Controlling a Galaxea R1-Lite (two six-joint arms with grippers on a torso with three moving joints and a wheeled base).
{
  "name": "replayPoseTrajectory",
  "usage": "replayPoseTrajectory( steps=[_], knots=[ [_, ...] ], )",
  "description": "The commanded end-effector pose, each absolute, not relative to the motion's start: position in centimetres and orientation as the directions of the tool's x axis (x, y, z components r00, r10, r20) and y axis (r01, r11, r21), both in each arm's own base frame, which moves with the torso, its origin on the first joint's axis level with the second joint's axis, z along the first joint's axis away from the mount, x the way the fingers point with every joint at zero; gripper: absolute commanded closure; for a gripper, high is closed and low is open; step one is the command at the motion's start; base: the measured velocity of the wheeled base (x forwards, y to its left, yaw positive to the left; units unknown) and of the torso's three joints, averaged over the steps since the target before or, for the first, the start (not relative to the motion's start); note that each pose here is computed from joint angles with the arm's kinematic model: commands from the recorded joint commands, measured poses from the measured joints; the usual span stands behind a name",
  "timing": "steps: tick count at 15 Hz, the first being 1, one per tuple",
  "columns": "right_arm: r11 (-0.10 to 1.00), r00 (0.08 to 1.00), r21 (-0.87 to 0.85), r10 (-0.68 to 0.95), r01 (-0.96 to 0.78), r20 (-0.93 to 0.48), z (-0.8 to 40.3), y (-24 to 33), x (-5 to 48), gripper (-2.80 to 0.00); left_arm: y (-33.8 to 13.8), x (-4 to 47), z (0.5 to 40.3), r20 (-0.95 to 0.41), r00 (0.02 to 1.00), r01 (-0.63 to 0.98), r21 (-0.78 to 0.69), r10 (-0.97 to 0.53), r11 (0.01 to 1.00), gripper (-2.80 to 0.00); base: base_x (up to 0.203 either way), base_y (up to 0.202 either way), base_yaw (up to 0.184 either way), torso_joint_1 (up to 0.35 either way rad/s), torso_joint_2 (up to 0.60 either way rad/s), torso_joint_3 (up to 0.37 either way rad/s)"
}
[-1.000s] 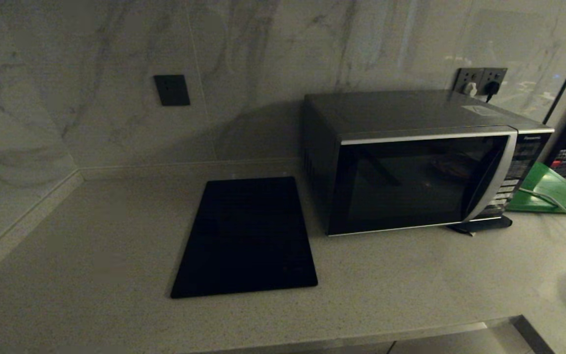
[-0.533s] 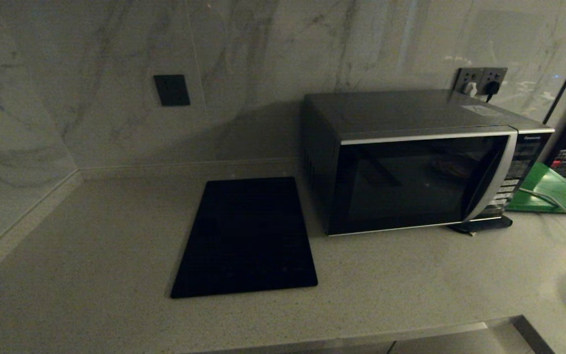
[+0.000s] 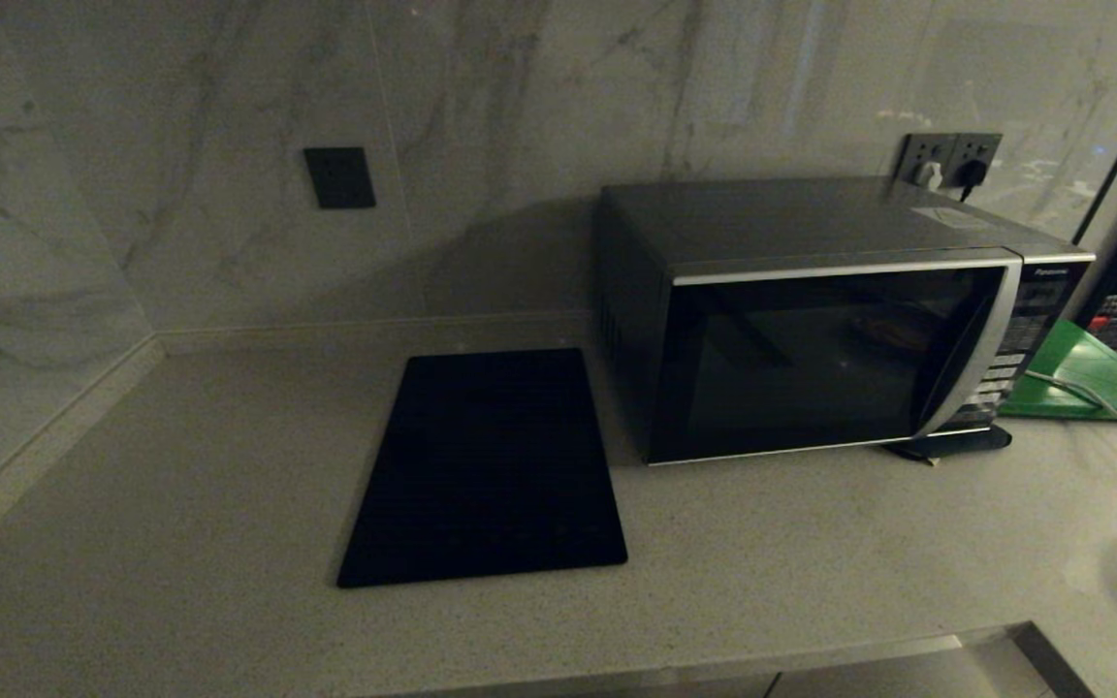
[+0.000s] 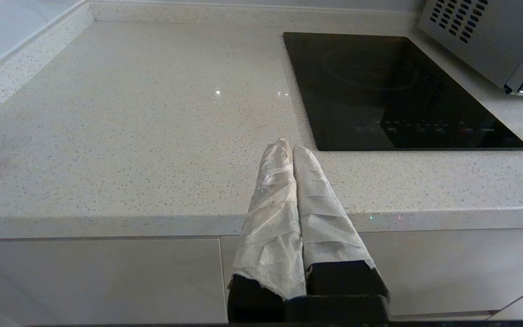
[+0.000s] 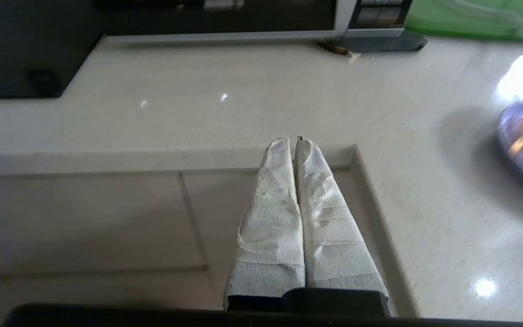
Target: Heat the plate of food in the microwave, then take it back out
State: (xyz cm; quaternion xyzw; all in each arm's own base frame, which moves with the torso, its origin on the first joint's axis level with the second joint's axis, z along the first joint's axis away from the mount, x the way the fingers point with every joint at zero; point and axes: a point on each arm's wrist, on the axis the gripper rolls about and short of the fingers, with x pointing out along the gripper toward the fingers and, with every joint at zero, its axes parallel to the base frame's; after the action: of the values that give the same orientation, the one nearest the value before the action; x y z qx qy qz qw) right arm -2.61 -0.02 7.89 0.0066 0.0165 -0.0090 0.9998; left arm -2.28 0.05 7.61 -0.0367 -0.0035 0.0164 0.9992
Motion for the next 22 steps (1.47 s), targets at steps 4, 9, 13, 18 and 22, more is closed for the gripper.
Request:
replayPoseTrajectory(
  steps=[4,9,13,18,22],
  knots=[
    [0.999,1.000,0.046,-0.029,0.029,-0.003,7.52,-0.04,-2.28,0.00,0.06,-2.27,7.61,0.005,0.999,-0.033,-0.074,0.034,0.997,0.00,0.000,0.000,0.000,0.000,0.00,0.000],
    [0.998,1.000,0.062,-0.031,0.031,-0.005,7.47,-0.05,-2.27,0.00,0.06,-2.27,7.61,0.005,0.999,-0.033,-0.074,0.034,0.997,0.00,0.000,0.000,0.000,0.000,0.00,0.000],
    [0.998,1.000,0.061,-0.031,0.031,-0.006,7.46,-0.05,-2.27,0.00,0.06,-2.27,7.61,0.005,0.999,-0.033,-0.074,0.034,0.997,0.00,0.000,0.000,0.000,0.000,0.00,0.000],
    [0.998,1.000,0.061,-0.029,0.029,-0.005,7.47,-0.04,-2.27,0.00,0.06,-2.27,7.61,0.005,0.999,-0.033,-0.074,0.034,0.997,0.00,0.000,0.000,0.000,0.000,0.00,0.000],
    [0.998,1.000,0.061,-0.028,0.028,-0.005,7.47,-0.05,-2.27,0.00,0.06,-2.27,7.61,0.005,0.999,-0.033,-0.074,0.034,0.997,0.00,0.000,0.000,0.000,0.000,0.00,0.000]
  ],
)
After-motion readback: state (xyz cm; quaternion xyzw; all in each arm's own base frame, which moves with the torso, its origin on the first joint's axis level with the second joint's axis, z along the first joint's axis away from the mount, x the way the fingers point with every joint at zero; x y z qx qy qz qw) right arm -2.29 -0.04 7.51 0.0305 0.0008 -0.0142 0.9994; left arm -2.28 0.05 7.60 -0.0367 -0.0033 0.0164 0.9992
